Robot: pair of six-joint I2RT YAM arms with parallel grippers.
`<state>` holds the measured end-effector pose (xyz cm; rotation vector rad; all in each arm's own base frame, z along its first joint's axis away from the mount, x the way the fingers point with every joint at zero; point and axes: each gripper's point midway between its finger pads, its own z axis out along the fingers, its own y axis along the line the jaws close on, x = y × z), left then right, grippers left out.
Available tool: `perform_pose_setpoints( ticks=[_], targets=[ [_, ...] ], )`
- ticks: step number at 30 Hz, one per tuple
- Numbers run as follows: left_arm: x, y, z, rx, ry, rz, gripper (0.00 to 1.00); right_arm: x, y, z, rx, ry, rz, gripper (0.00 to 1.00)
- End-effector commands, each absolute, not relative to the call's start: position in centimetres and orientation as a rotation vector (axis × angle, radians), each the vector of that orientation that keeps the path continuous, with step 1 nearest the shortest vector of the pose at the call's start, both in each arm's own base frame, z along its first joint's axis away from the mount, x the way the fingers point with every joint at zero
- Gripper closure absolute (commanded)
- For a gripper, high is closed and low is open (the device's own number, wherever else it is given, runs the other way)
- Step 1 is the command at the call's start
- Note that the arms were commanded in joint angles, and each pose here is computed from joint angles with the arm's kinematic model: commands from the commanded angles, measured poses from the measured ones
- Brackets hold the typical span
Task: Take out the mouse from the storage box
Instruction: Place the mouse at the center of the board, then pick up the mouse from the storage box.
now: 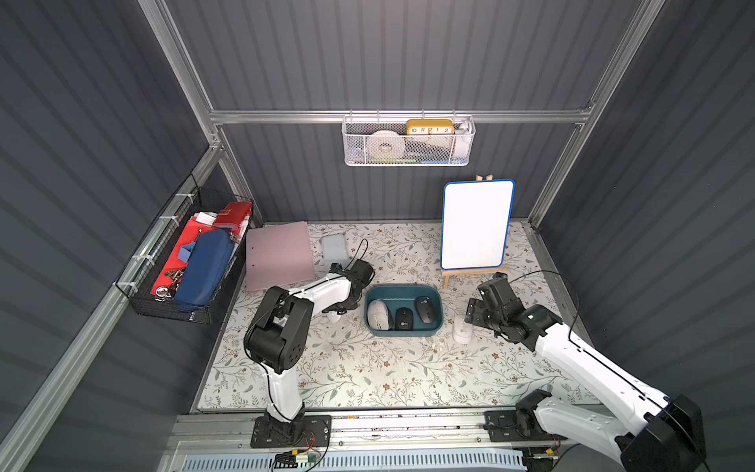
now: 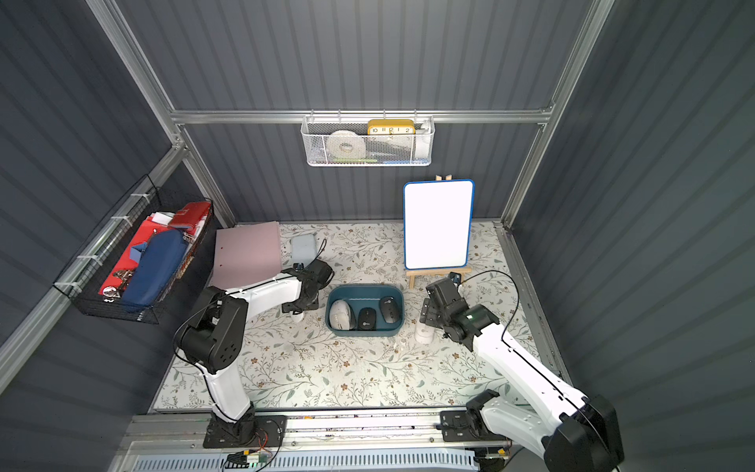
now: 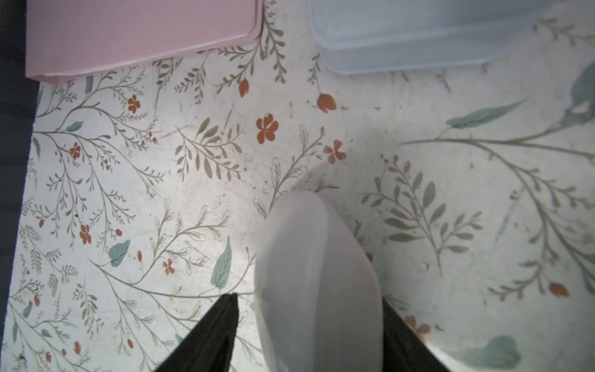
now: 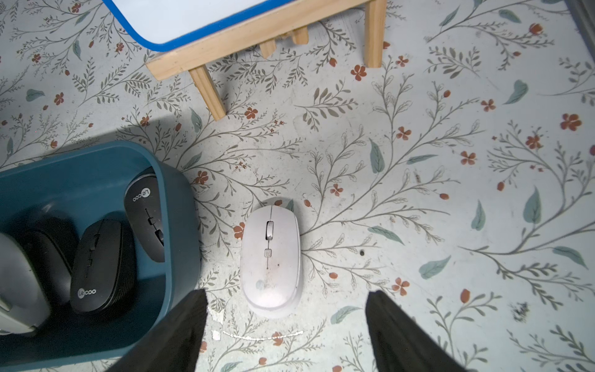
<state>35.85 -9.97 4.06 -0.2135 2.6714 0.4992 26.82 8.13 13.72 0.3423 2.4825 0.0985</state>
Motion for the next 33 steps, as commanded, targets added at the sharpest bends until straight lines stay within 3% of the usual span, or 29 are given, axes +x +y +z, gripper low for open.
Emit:
perform_pose_setpoints(
  ticks=[1, 5, 10, 16, 23, 33],
  targets=[
    [35.9, -10.7, 6.4, -0.237, 2.646, 0.421, 0.24, 26.9, 8.2, 14.5, 0.332, 2.485, 0.095, 0.18],
    [35.6, -10.6, 9.0, -0.287, 2.587, 0.344, 0.12, 26.7, 9.0, 14.9, 0.289, 2.484, 0.096, 0.18],
    [34.6, -9.6, 12.7, -0.39, 2.465, 0.243, 0.07, 26.6, 11.3, 16.0, 0.203, 2.48, 0.104, 0.18],
    [32.5, -8.7, 17.2, -0.453, 2.258, 0.008, 0.02, 26.8, 17.9, 16.0, 0.034, 2.5, 0.192, 0.18],
    [30.2, -8.4, 19.4, -0.457, 2.117, -0.198, 0.01, 26.7, 26.4, 14.8, -0.202, 2.541, 0.281, 0.18],
    [29.1, -7.6, 19.0, -0.469, 2.096, -0.207, 0.01, 27.7, 33.5, 11.4, -0.287, 2.639, 0.428, 0.18]
  ],
)
